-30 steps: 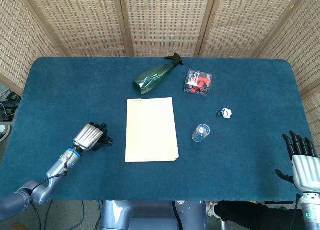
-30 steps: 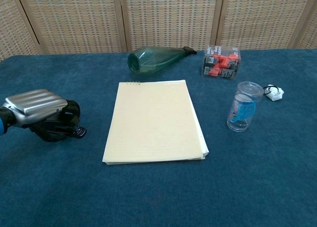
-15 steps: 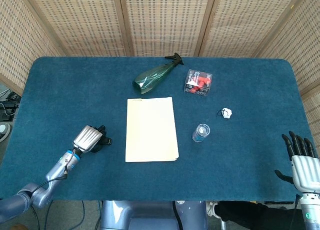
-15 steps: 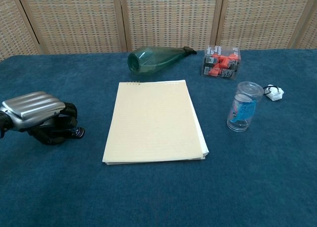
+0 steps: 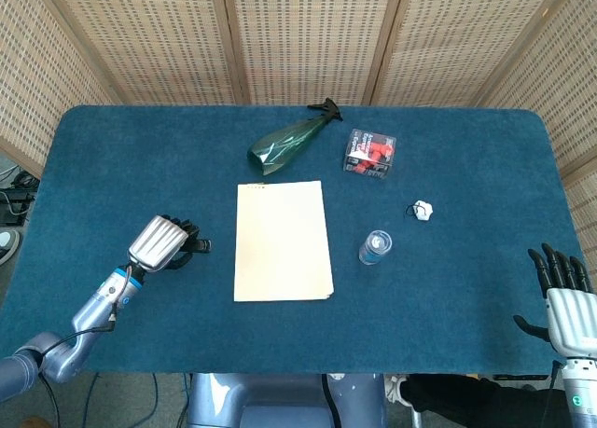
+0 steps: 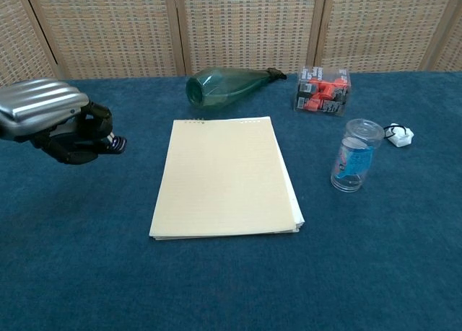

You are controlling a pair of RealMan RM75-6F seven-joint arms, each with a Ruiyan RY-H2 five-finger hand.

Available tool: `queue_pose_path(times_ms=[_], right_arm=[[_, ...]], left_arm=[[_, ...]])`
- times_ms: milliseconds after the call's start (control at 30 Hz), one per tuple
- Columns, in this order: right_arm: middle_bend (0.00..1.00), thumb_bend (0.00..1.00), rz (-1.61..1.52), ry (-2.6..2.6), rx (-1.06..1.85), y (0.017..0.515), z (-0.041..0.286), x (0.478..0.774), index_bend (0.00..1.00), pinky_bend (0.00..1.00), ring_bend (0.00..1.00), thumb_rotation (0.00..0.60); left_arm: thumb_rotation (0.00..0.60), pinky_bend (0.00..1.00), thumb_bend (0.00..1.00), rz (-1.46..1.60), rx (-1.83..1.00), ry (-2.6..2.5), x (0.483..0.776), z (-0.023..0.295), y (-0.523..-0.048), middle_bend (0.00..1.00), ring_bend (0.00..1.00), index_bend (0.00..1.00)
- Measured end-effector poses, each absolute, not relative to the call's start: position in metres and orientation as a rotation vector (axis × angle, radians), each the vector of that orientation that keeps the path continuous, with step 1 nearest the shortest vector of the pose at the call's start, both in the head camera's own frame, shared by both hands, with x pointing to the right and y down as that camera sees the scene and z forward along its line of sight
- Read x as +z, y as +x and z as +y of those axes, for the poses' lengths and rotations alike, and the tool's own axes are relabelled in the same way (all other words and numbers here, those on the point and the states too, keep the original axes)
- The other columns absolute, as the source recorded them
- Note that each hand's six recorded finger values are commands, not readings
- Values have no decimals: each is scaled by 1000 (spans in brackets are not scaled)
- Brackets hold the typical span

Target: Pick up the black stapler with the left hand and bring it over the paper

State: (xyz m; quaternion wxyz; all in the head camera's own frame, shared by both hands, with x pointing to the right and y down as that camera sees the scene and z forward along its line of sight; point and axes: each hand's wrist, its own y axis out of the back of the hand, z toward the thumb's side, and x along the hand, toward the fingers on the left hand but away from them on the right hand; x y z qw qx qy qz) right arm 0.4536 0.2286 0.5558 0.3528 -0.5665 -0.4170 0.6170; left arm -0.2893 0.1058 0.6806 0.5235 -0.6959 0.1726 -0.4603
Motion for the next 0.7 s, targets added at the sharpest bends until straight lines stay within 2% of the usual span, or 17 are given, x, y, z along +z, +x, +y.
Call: queue_pose_path(times_ms=[300,700], right_arm=[[0,0,-1088,-1461,1619,460,226,559,0,0,0,600],[0,0,-1088,-1461,1668,470,224,568,0,0,0,600]], left_arm=[[600,610,571,354,-1042,-1639,666,78,-225,488,572,628],[600,610,569,224,-1022,-1697,711,95,-126,488,572,631]])
